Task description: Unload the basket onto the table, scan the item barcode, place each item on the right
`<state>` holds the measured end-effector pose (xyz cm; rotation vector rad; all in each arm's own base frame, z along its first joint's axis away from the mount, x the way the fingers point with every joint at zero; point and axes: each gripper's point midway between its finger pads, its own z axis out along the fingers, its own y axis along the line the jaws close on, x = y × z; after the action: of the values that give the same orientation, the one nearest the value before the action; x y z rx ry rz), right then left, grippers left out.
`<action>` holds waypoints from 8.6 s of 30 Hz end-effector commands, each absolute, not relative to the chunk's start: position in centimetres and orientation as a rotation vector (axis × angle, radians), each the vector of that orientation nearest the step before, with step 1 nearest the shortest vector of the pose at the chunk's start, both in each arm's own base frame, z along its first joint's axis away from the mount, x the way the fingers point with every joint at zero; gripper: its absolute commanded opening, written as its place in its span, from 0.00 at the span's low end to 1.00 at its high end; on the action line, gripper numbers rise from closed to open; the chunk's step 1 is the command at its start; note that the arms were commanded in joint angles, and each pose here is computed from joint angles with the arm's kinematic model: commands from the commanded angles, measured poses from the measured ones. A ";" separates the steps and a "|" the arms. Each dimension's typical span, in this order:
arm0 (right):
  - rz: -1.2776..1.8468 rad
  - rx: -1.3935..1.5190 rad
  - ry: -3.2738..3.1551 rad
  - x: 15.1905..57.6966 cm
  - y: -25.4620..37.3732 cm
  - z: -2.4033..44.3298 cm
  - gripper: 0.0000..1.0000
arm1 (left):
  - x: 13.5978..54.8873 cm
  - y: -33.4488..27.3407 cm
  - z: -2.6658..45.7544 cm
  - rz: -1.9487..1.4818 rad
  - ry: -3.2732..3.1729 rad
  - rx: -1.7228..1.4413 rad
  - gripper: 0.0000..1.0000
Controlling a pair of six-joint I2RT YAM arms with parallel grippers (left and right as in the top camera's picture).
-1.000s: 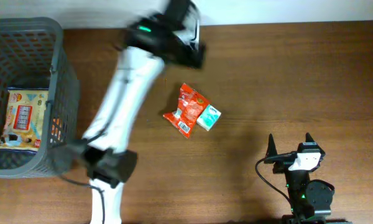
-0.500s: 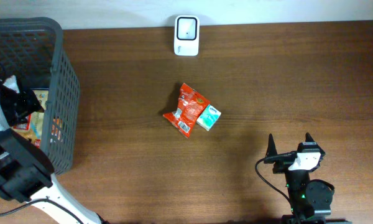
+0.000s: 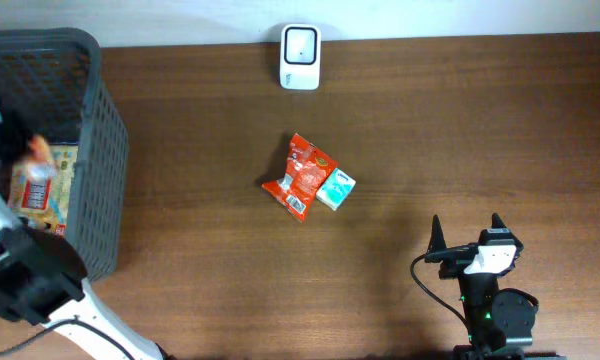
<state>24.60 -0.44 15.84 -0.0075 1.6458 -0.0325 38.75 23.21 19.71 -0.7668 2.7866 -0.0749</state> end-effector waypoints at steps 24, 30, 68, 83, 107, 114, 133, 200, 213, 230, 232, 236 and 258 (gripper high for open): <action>-0.038 0.005 1.650 24.6 -0.7 15.5 0.99 | 45.4 -28.7 19.0 -0.837 2.745 0.565 0.96; -0.038 0.005 1.650 24.6 -0.7 15.5 0.99 | 46.3 0.9 39.9 -0.377 2.259 -0.036 0.93; -0.038 0.005 1.650 24.6 -0.7 15.5 0.99 | 40.2 -7.6 45.3 -1.030 2.099 0.269 0.00; -0.038 0.005 1.650 24.6 -0.7 15.5 0.99 | 44.2 -17.7 20.6 -0.176 2.841 0.452 0.70; 0.902 -0.350 2.390 35.8 12.9 28.8 0.93 | 47.7 -4.9 25.4 -0.348 2.744 -0.164 0.99; 0.037 -0.535 2.596 42.3 24.0 12.5 0.99 | 47.7 -4.9 25.4 -0.347 2.744 -0.164 0.99; 1.072 -0.131 2.542 48.2 19.0 26.3 0.04 | 47.7 -4.9 25.4 -0.347 2.744 -0.164 0.99; 0.711 0.822 2.893 50.1 -2.4 7.4 0.14 | 47.7 -4.9 25.4 -0.348 2.744 -0.164 0.99; 0.229 -0.029 3.180 46.3 12.3 -1.3 0.37 | 47.7 -4.9 25.4 -0.348 2.744 -0.164 0.99; 0.787 -0.795 2.639 50.9 10.6 9.9 0.99 | 47.7 -4.9 25.4 -0.347 2.744 -0.164 0.99; 0.844 -0.817 2.603 51.2 12.1 6.8 0.99 | 47.7 -4.9 25.4 -0.348 2.744 -0.164 0.99; 0.883 -0.933 2.654 48.3 14.5 2.5 0.99 | 47.7 -4.9 25.4 -0.348 2.743 -0.164 0.99; -0.441 -0.545 2.791 49.3 19.5 6.2 0.21 | 47.7 -4.9 25.4 -0.348 2.743 -0.164 0.99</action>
<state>51.13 14.90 8.56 -0.4823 2.7350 -0.6387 47.70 -5.15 24.98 -0.1478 2.7554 -0.3464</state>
